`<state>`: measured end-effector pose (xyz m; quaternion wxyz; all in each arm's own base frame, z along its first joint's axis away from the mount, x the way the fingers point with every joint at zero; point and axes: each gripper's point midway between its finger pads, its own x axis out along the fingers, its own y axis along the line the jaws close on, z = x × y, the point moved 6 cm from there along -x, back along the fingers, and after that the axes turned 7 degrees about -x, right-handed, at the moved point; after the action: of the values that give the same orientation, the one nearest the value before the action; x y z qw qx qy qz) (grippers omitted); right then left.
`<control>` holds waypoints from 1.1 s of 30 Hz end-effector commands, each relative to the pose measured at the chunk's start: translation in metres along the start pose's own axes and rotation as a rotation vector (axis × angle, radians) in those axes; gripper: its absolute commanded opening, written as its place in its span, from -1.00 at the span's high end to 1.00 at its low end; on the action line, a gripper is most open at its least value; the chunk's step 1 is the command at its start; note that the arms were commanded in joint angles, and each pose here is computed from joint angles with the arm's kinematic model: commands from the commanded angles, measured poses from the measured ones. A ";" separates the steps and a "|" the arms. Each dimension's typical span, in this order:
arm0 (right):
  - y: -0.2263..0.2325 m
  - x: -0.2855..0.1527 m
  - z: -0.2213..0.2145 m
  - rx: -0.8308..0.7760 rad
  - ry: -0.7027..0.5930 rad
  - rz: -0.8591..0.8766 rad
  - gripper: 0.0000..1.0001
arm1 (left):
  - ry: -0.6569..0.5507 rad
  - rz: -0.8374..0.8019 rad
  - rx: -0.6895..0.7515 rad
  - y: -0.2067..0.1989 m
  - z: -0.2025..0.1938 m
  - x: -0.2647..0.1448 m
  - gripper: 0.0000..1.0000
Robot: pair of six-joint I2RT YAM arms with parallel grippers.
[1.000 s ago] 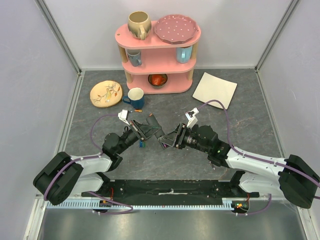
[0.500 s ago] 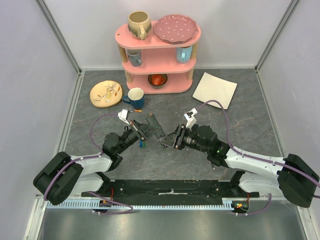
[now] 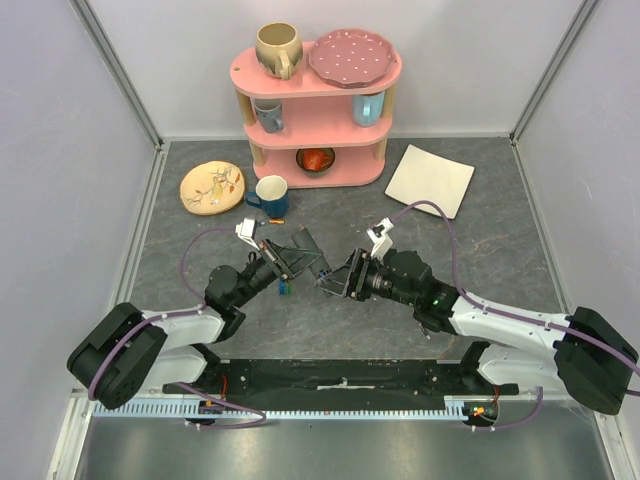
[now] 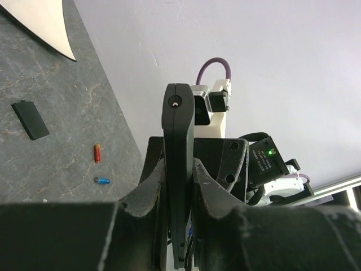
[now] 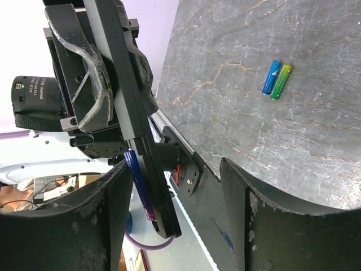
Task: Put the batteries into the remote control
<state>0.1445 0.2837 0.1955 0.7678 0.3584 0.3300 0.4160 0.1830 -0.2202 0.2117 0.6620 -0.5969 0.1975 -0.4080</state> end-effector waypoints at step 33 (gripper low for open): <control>0.018 -0.009 0.031 -0.021 -0.076 0.047 -0.50 | -0.036 -0.401 0.145 -0.074 0.007 -0.004 0.96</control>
<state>0.1562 0.2724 0.2201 0.7907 0.3377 0.3014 0.4122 0.1835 -0.2218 0.2095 0.6604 -0.5953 0.1991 -0.4121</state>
